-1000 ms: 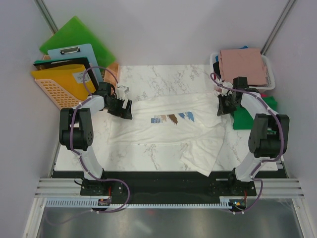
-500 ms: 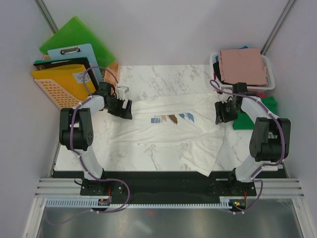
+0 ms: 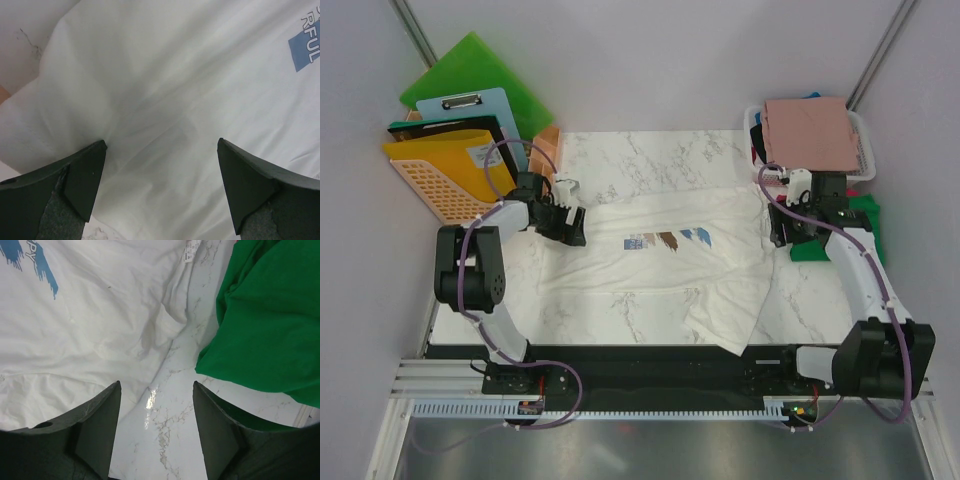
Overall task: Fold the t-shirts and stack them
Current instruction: Fold the tshirt
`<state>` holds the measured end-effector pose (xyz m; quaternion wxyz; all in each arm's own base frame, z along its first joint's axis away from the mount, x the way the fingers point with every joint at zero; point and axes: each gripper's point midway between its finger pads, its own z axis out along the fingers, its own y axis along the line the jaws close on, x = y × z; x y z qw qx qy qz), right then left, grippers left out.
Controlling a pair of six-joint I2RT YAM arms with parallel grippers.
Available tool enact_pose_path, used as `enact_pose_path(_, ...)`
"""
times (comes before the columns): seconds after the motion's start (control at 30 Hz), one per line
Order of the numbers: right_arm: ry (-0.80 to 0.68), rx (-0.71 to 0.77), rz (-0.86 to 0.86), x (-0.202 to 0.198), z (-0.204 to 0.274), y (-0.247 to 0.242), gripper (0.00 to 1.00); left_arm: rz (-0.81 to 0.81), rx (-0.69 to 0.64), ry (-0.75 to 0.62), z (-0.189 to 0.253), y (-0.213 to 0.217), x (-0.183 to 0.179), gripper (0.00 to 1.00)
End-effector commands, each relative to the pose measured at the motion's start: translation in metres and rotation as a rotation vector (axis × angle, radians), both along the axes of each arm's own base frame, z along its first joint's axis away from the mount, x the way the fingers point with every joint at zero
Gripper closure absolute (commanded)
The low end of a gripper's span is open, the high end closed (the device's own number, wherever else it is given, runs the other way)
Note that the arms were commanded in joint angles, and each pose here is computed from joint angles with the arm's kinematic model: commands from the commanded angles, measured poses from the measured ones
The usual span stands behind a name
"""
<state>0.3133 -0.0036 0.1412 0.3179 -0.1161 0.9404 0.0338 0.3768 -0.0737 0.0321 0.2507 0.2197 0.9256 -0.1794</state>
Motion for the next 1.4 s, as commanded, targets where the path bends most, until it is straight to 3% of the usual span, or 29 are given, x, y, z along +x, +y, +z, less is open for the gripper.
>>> enact_pose_path(0.0,-0.086,0.005,0.021,-0.015,0.018,0.004,0.33,0.011,0.059,-0.130,0.023,0.015,0.003,0.00)
enact_pose_path(0.17,-0.149,-0.037,0.009,-0.035,0.034,-0.001,0.31,0.144,0.288,-0.283,0.051,0.061,0.016,0.00)
enact_pose_path(0.3,-0.254,-0.072,-0.011,-0.047,0.063,-0.006,0.29,0.179,0.411,-0.322,0.052,0.084,0.013,0.00)
enact_pose_path(0.4,-0.330,-0.138,-0.043,-0.052,0.086,-0.018,0.29,0.231,0.483,-0.440,0.071,0.101,0.002,0.00)
enact_pose_path(0.47,-0.394,-0.154,-0.068,-0.051,0.102,-0.022,0.21,0.273,0.440,-0.646,0.121,0.099,0.000,0.00)
enact_pose_path(0.57,-0.335,-0.087,0.035,-0.064,0.105,-0.001,0.15,0.182,0.303,-0.630,0.128,0.070,-0.036,0.00)
enact_pose_path(0.6,-0.290,-0.061,0.081,-0.068,0.101,0.007,0.15,0.160,0.267,-0.674,0.154,0.063,-0.047,0.00)
enact_pose_path(0.67,-0.222,-0.015,0.202,-0.085,0.101,0.024,0.15,0.086,0.228,-0.591,0.156,0.050,-0.082,0.00)
enact_pose_path(0.7,-0.218,-0.003,0.258,-0.091,0.104,0.031,0.14,0.103,0.234,-0.651,0.176,0.053,-0.098,0.00)
enact_pose_path(0.73,-0.198,0.025,0.360,-0.101,0.100,0.043,0.14,0.159,0.276,-0.706,0.191,0.064,-0.107,0.00)
enact_pose_path(0.9,-0.102,0.000,0.531,-0.110,0.065,0.047,0.11,0.461,0.329,-1.069,0.277,0.103,-0.158,0.00)
enact_pose_path(1.07,0.176,-0.117,0.774,-0.143,0.012,0.028,0.15,0.805,0.433,-1.123,0.297,0.157,-0.188,0.00)
enact_pose_path(1.2,0.177,-0.225,0.913,-0.148,-0.006,0.016,0.14,1.061,0.461,-1.194,0.302,0.189,-0.207,0.00)
enact_pose_path(1.27,0.146,-0.257,0.973,-0.151,-0.008,0.017,0.11,1.074,0.416,-1.206,0.304,0.188,-0.204,0.00)
enact_pose_path(1.37,0.155,-0.271,1.054,-0.159,-0.018,0.019,0.08,1.062,0.456,-1.181,0.298,0.191,-0.194,0.00)
